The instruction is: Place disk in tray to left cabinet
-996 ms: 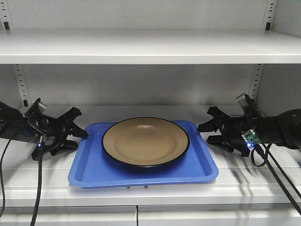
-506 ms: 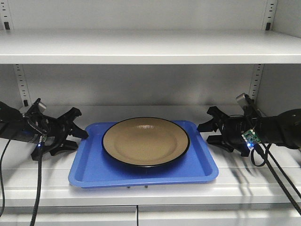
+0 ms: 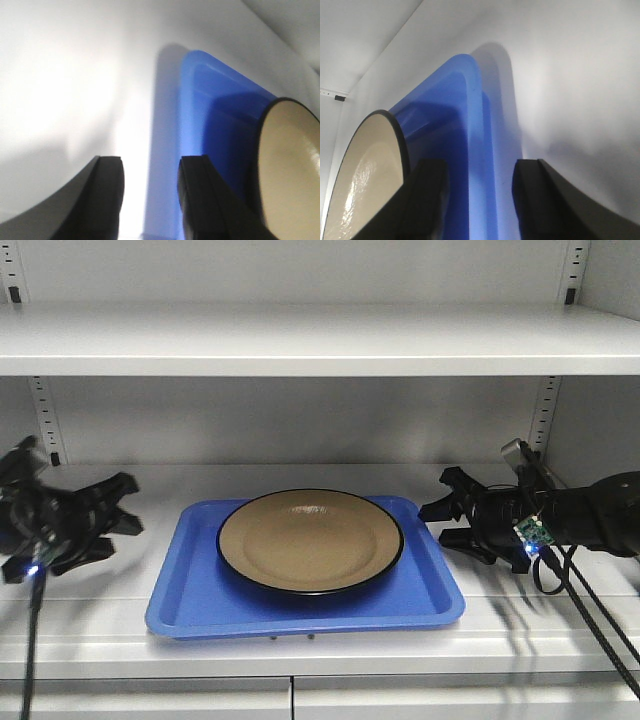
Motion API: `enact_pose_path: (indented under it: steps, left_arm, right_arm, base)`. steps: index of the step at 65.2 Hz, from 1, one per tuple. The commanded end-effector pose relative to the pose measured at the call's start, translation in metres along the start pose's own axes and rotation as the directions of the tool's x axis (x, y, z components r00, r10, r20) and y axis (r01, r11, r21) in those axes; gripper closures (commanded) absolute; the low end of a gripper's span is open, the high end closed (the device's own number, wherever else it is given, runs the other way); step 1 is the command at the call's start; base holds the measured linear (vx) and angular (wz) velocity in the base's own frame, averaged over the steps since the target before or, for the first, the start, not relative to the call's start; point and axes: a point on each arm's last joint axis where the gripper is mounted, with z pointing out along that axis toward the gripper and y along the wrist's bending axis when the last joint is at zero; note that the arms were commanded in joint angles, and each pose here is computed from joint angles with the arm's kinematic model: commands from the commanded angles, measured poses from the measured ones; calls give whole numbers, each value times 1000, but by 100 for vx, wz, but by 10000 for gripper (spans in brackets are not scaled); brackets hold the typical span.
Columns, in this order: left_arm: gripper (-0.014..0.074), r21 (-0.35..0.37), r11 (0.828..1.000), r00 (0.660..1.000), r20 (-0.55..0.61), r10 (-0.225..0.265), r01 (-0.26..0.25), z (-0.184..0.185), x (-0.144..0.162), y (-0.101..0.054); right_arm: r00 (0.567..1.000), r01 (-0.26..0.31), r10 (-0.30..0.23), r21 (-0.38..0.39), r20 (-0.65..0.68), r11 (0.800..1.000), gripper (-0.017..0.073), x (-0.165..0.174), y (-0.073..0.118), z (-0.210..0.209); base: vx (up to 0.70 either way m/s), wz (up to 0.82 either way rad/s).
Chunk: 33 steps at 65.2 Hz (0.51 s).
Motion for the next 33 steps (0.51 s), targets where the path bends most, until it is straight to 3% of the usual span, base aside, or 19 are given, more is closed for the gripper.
enact_pose_path:
  steps: [1,9,13,22,27,33]
  left_arm:
    - [196,44,999,974,226,9,-19,-56,1,-15]
    - [196,46,999,967,256,11,-23,-92,27,-9]
    - [197,29,998,959,279,44,-54,-115,46,-1]
    - [237,-57,976,923,317,216,-209,-150,81,15]
    - [302,-116,943,881,337,333,-313,-171,102,25]
    - [391,-162,909,829,373,417,-384,-189,127,39]
  right_arm:
    - [996,36,-30,-72,87,997,171,-14,32,-26]
    - [996,35,-29,-72,87,997,171,-14,32,-26]
    - [996,35,-29,-72,87,997,171,-14,32,-26]
    - [996,35,-29,-72,87,997,171,-14,32,-26]
    - [996,35,-29,-72,87,997,171,-14,32,-26]
    - [996,35,-29,-72,87,997,171,-14,32,-26]
  base:
    - [0,0]
    - [0,0]
    - [0,0]
    - [0,0]
    - [0,0]
    - [0,0]
